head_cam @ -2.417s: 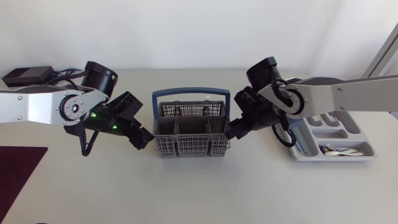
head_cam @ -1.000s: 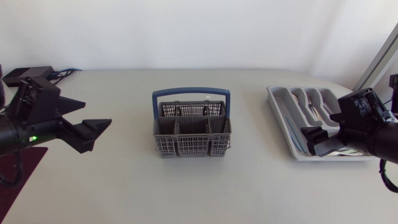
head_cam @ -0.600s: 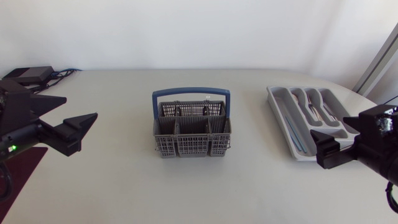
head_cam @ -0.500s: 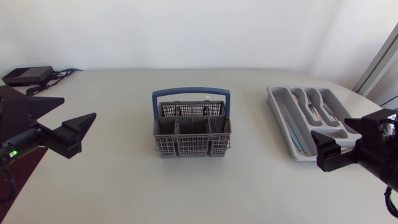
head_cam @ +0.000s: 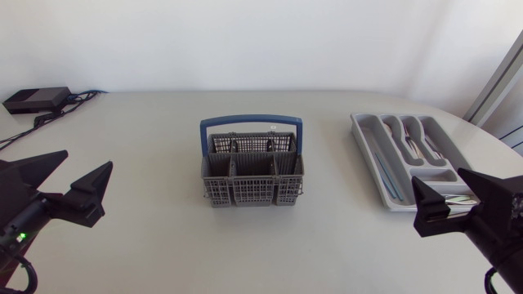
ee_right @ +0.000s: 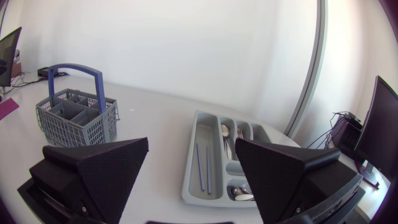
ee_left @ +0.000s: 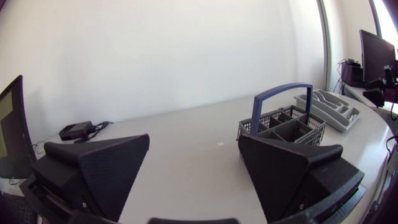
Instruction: Sort the cutlery from the basket into the organizer compartments.
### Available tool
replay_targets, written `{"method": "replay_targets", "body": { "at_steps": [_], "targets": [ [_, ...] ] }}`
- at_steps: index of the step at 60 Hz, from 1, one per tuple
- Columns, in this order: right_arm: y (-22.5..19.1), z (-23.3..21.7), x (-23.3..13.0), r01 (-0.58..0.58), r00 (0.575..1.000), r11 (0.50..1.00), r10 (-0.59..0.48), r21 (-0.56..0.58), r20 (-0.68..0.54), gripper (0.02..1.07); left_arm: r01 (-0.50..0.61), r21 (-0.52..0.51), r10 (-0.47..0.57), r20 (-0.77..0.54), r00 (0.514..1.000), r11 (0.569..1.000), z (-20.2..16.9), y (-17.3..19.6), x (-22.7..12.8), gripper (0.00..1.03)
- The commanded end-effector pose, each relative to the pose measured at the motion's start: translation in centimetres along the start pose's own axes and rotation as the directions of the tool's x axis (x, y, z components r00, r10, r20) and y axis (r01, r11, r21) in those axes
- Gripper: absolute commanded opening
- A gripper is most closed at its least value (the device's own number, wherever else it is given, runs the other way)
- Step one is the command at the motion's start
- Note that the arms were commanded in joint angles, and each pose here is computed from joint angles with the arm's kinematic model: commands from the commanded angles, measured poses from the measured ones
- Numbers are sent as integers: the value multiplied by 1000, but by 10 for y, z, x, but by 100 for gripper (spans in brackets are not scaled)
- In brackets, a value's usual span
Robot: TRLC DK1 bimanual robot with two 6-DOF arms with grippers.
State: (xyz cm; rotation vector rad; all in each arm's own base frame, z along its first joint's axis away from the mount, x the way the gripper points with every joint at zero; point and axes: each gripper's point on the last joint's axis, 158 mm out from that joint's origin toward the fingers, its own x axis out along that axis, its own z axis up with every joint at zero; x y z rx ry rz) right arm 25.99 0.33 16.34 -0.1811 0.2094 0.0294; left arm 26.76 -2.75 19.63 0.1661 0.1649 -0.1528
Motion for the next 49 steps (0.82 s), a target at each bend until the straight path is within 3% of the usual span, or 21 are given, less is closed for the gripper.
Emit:
{"method": "replay_targets", "body": {
  "at_steps": [1,22,49],
  "targets": [
    [-1,-9,0,13,1000,998,-14,62,19,102,-24,-47,25,9,1000,999,-11,3,-1,99],
    [-2,-16,-2,20,988,983,-47,182,146,102,-90,-129,99,64,993,987,-37,10,-8,98],
    [-2,-16,-2,20,988,983,-48,183,147,102,-120,-175,138,94,986,977,-51,14,-8,98]
  ]
}}
